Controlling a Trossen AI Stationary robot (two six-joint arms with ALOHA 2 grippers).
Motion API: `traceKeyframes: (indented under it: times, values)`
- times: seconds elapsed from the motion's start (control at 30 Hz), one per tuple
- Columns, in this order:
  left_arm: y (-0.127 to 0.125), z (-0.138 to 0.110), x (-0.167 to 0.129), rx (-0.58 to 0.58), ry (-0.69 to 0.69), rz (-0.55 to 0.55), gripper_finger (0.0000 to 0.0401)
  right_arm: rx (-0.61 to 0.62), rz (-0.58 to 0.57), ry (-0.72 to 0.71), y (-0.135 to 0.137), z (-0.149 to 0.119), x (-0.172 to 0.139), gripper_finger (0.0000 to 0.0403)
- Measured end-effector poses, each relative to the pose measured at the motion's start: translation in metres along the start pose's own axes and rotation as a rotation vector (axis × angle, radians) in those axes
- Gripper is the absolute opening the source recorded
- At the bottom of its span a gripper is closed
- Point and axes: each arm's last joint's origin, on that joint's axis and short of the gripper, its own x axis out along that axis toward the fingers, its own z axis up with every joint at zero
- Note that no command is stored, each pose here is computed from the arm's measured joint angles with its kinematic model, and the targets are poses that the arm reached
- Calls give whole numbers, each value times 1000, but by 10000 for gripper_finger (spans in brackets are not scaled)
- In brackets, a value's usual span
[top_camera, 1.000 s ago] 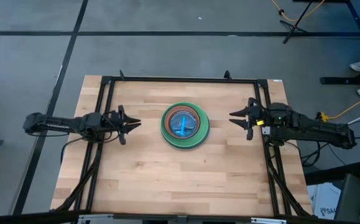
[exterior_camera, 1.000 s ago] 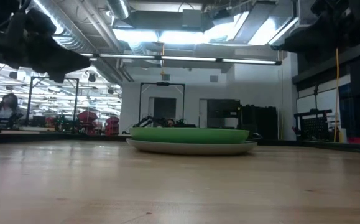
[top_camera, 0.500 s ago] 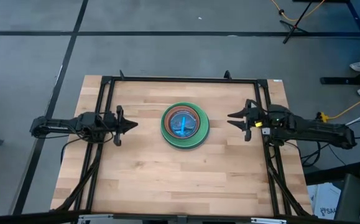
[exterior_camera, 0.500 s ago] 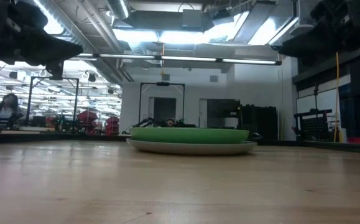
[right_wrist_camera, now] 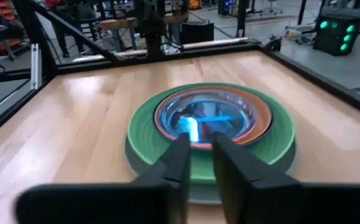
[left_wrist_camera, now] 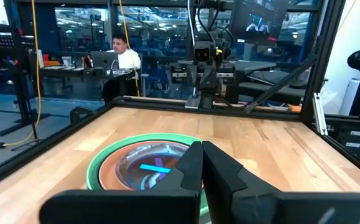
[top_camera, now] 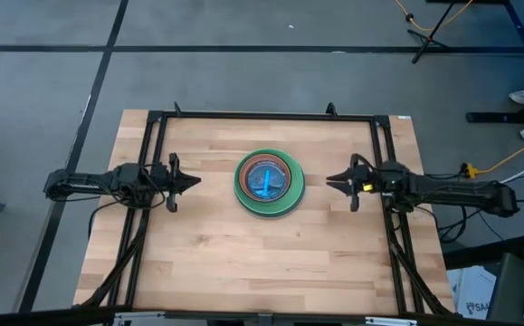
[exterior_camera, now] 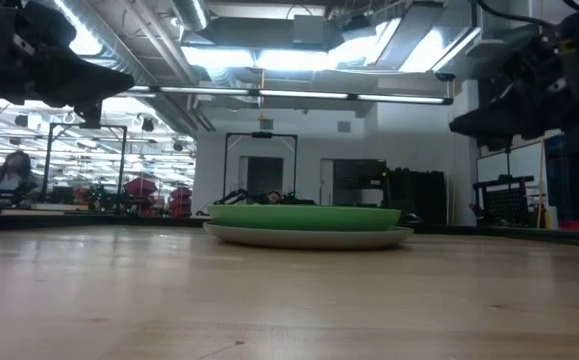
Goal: Stack plastic plates
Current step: Return to Home Position
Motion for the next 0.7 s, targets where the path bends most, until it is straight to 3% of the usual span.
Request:
traceKeyframes:
  times: [0.13,0.37,0.7]
  values:
    - [0,0,0,0,0,0,3,10,20,23,0,-4,0,8]
    - [0,0,0,10,-1,4,4,13,-15,-2,0,-3,-6,21]
    - [0,0,0,-36,1,0,4,24,-59,-62,0,-3,-23,2]
